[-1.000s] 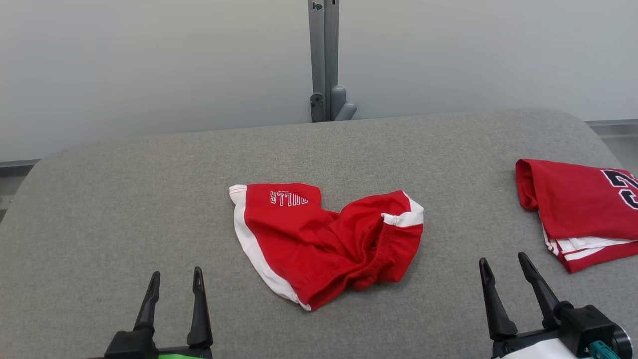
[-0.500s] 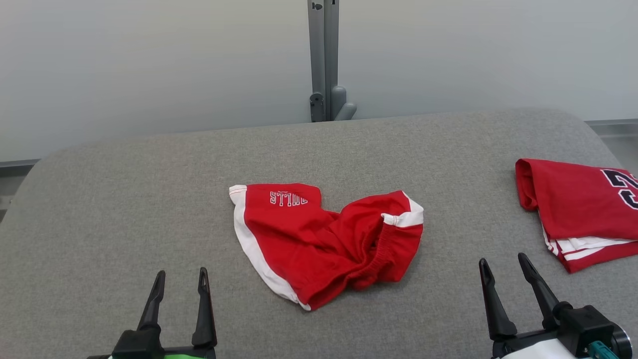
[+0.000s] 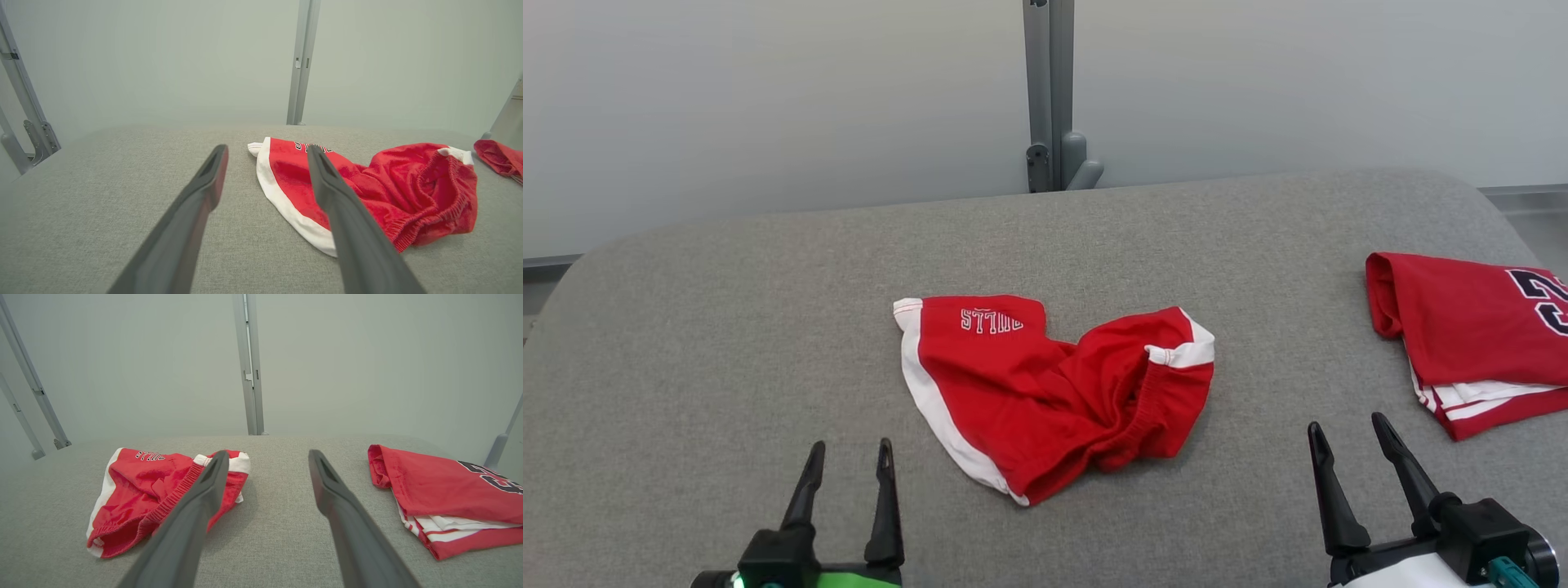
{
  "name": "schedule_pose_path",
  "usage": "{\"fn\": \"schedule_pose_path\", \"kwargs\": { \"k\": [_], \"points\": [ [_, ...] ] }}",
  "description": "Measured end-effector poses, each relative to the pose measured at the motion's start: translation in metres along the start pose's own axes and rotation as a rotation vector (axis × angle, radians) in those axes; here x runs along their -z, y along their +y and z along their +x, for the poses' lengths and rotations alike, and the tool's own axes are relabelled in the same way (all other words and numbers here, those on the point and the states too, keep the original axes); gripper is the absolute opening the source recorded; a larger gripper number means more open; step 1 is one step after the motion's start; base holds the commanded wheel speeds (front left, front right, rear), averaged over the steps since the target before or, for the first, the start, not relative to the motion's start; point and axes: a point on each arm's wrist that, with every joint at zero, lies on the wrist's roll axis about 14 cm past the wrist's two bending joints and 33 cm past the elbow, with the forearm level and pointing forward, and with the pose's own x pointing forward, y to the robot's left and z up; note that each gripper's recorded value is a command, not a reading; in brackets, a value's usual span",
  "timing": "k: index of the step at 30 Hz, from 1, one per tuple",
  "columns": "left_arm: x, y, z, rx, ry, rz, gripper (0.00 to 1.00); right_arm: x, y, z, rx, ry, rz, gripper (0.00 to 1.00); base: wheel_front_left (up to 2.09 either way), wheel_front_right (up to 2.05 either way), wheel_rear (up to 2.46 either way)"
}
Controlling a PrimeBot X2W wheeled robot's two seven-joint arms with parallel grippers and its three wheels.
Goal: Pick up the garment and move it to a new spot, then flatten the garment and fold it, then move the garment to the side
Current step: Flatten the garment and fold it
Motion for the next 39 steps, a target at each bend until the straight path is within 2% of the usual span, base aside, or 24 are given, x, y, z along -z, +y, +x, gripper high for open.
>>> {"fn": "schedule_pose_path", "kwargs": {
  "k": [6, 13, 19, 27, 39],
  "points": [
    [0.006, -0.041, 0.02, 0.139, 0.02, -0.041, 1.0, 0.003, -0.005, 0.001, 0.014, 0.011, -0.004, 1.0, 0.0, 0.0, 0.0],
    [0.01, -0.113, 0.043, 0.379, 0.072, -0.124, 1.0, 0.004, -0.018, 0.001, 0.049, 0.015, -0.012, 1.0, 0.0, 0.0, 0.0],
    [0.021, -0.163, 0.059, 0.541, 0.185, -0.158, 1.0, 0.006, -0.028, 0.003, 0.077, 0.024, -0.02, 1.0, 0.0, 0.0, 0.0],
    [0.06, -0.201, 0.073, 0.659, 0.405, -0.138, 1.0, 0.011, -0.044, 0.009, 0.123, 0.044, -0.033, 1.0, 0.0, 0.0, 0.0],
    [0.092, -0.232, 0.082, 0.736, 0.542, -0.093, 1.0, 0.018, -0.066, 0.003, 0.195, 0.08, -0.054, 1.0, 0.0, 0.0, 0.0]
  ]
}}
